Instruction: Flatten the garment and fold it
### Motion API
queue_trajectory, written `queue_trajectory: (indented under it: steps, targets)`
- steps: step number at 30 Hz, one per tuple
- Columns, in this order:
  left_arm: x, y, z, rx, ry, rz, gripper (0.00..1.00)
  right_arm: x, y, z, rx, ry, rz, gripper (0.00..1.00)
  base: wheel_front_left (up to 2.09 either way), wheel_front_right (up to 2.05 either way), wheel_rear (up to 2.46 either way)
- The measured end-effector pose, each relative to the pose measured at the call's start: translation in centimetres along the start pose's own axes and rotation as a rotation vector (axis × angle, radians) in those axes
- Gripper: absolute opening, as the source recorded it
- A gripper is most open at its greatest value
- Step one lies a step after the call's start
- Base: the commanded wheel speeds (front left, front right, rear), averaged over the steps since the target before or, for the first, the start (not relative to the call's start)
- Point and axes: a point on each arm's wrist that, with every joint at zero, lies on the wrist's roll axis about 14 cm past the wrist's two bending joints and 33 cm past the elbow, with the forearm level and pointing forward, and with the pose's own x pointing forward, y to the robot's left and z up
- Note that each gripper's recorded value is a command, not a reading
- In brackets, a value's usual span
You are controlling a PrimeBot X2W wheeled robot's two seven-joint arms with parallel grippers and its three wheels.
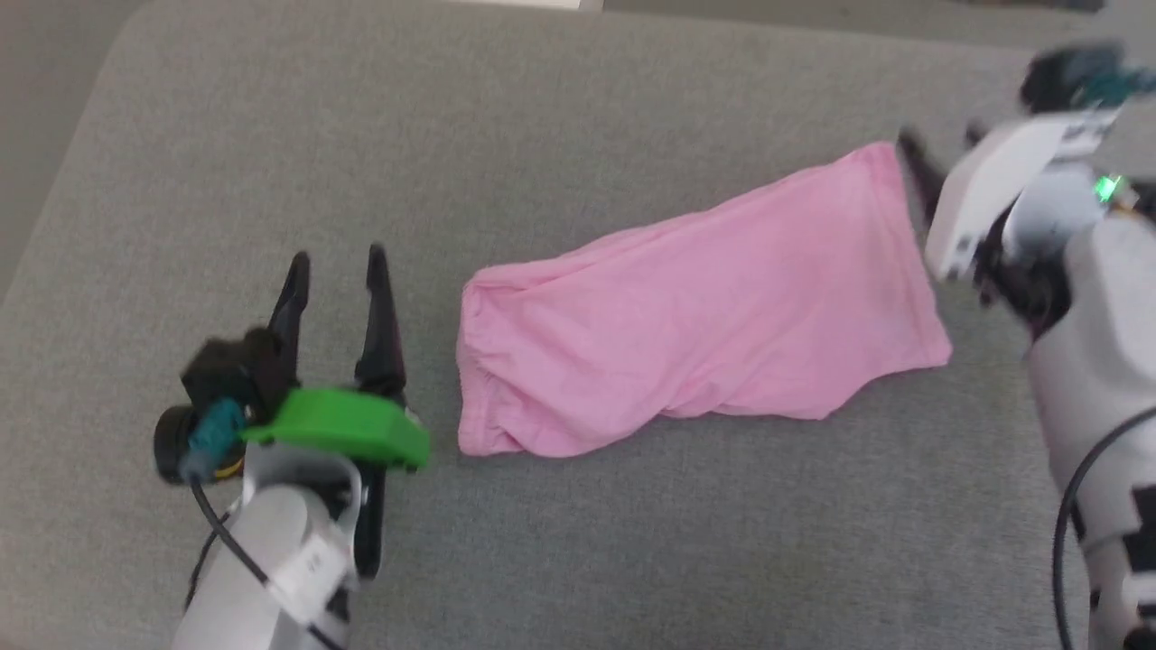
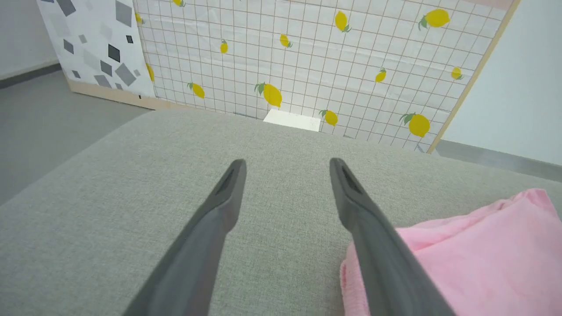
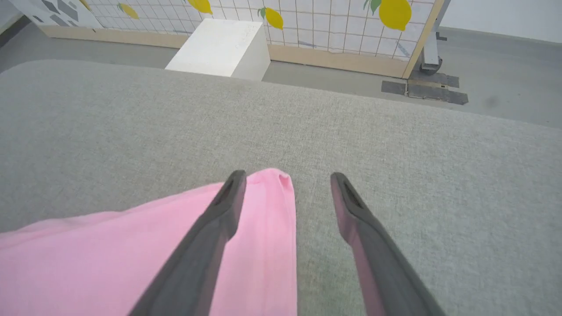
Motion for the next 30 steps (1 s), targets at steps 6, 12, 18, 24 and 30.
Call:
queue_trajectory:
  steps: [6, 12, 18, 24, 30]
  targets:
    - [-2.9, -0.3, 0.6, 0.15, -0.048, -0.026, 1.0, -3.6, 0.1, -6.7, -0.103, 0.26, -0.011, 1.0, 0.0, 0.0, 0.0]
    - [-4.6, -1.0, 0.0, 0.129, -0.03, -0.028, 1.0, -4.6, 0.3, -8.4, -0.162, 0.357, -0.019, 1.0, 0.0, 0.0, 0.0]
    - [-5.1, -0.7, -1.0, 0.12, 0.006, -0.011, 1.0, -3.7, 1.1, -10.0, -0.218, 0.45, -0.006, 1.0, 0.0, 0.0, 0.0]
    - [-5.2, -0.1, -2.4, 0.129, 0.066, 0.002, 1.0, -2.4, 1.0, -10.3, -0.252, 0.495, -0.01, 0.0, 0.0, 0.0, 0.0]
    - [-5.5, -1.9, -5.6, 0.119, 0.295, -0.074, 1.0, -2.2, 1.3, -9.8, -0.227, 0.49, 0.004, 0.0, 0.0, 0.0, 0.0]
